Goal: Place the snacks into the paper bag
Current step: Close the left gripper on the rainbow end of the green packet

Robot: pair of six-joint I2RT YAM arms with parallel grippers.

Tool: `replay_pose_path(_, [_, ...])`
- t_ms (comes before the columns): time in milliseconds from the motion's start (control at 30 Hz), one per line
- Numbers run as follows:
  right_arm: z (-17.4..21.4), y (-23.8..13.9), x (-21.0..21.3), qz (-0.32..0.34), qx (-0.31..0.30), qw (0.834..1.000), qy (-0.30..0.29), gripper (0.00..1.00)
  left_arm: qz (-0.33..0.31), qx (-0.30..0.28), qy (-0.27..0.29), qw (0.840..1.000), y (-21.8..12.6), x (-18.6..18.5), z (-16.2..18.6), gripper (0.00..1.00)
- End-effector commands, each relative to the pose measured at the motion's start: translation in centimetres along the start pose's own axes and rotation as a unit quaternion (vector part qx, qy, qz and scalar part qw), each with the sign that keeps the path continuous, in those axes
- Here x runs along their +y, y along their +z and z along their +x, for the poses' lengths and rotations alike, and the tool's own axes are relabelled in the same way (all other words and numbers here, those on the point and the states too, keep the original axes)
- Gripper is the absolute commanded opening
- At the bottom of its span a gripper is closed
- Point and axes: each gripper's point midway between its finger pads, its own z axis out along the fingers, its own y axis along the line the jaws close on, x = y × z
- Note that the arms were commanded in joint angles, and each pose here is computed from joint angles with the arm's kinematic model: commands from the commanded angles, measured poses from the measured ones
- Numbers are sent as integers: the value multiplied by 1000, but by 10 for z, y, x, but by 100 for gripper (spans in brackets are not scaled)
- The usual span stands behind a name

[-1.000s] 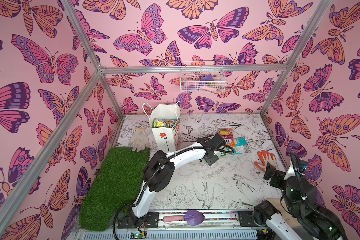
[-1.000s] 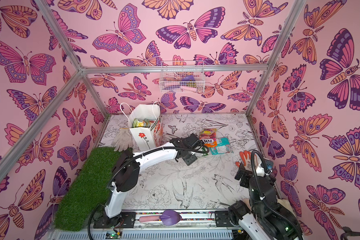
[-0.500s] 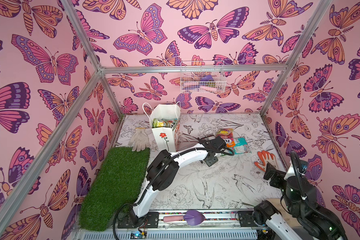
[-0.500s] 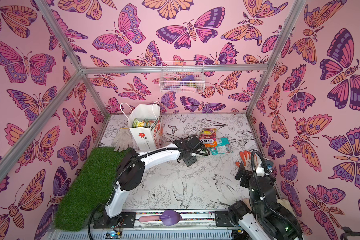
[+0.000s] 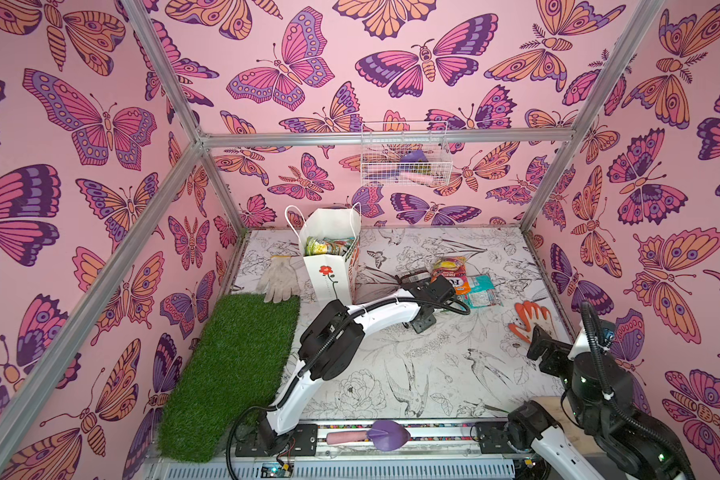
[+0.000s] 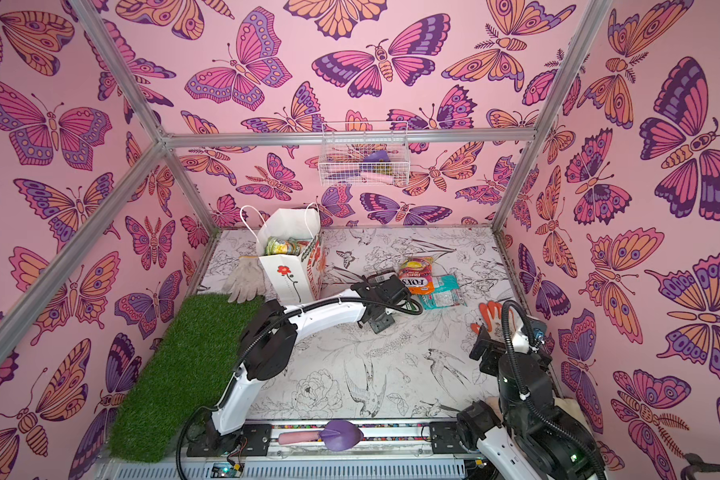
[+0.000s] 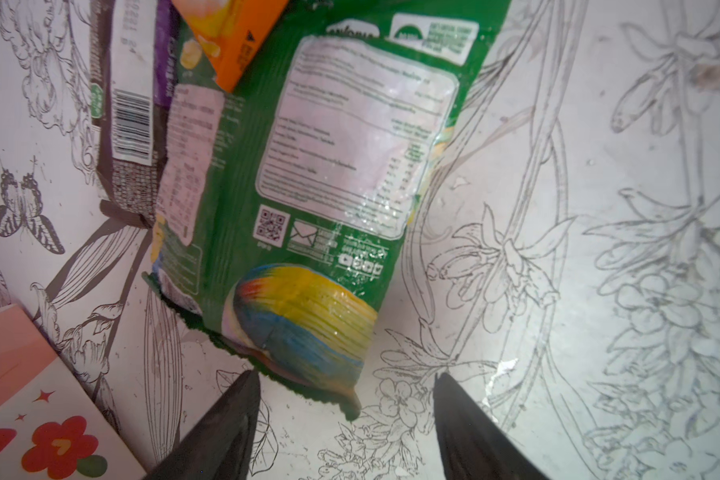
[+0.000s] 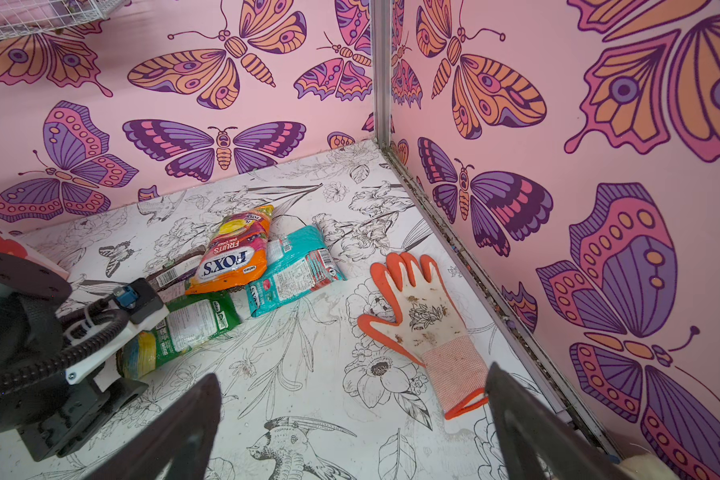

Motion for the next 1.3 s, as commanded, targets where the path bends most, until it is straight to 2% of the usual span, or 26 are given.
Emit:
replay_pose_path(0, [-1, 1, -1, 5, -4, 1000, -2, 99, -17, 9, 12, 1000, 4, 2, 0, 68])
replay_pose_path(800, [-1, 0, -2, 5, -5, 1000, 0, 99, -64, 49, 44, 996, 30, 8, 13, 66])
replay_pose_path(1100, [-1, -1, -3, 6, -7, 1000, 1, 99, -78, 61, 53, 994, 38, 10, 17, 57])
replay_pose_path(1200, [-1, -1, -3, 5, -7, 1000, 1, 99, -79, 64, 56, 993, 40, 10, 19, 49])
replay_pose_path(1267, [-1, -1, -3, 6, -7, 1000, 1, 99, -80, 64, 56, 993, 41, 10, 19, 40])
